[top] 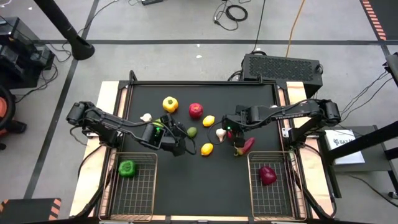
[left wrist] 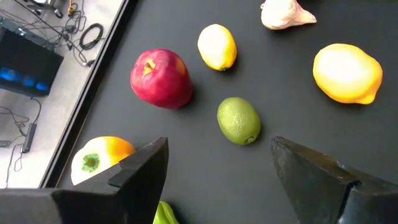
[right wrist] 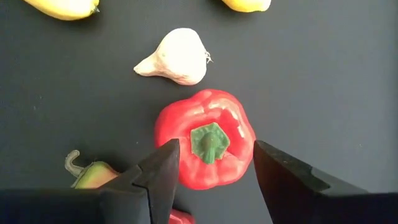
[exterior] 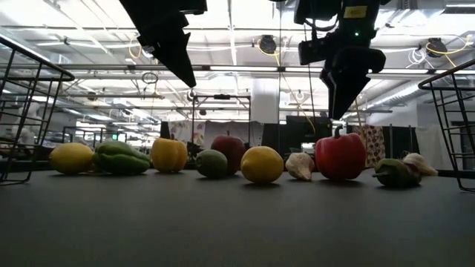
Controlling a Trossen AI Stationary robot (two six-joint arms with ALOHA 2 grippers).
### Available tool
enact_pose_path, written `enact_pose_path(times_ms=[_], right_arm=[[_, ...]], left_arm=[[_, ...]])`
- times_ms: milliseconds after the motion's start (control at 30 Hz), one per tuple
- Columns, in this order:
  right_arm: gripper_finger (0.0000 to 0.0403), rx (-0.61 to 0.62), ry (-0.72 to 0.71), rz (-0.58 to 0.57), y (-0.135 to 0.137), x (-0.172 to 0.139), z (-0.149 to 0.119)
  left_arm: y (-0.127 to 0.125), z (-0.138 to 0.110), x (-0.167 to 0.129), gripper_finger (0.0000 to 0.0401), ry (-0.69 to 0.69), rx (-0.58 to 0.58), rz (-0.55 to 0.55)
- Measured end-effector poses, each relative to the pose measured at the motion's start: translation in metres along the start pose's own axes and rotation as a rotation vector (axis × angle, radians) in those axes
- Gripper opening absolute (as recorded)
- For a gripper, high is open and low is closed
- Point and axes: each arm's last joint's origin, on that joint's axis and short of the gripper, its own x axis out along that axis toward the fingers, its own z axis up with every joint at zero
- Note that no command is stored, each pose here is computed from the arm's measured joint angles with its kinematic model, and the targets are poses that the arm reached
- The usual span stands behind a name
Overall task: Sort produce into baskets
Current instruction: Put the red bell pepper into the left gold wire basket
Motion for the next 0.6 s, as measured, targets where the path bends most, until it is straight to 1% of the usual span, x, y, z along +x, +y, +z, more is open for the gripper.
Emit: enact_pose_path(times_ms=[167, 467, 600], right_arm=[[0.0196, -0.017, 0.031, -0.005, 0.002, 0.006, 0.001], [0.0195, -0.097, 0.107, -0.014, 0.006, 0.026, 0.004], [0.0176, -0.086, 0.126, -0.015, 0.002, 0.029, 0.005]], left_arm=[[0.000, 0.000, 0.000, 0.0287, 0.000, 0.000, 0.000], [0.000, 0.000, 0.000, 0.0287, 0.000, 0.000, 0.000], [0.000, 0.000, 0.000, 0.0287, 0.000, 0.000, 0.000]])
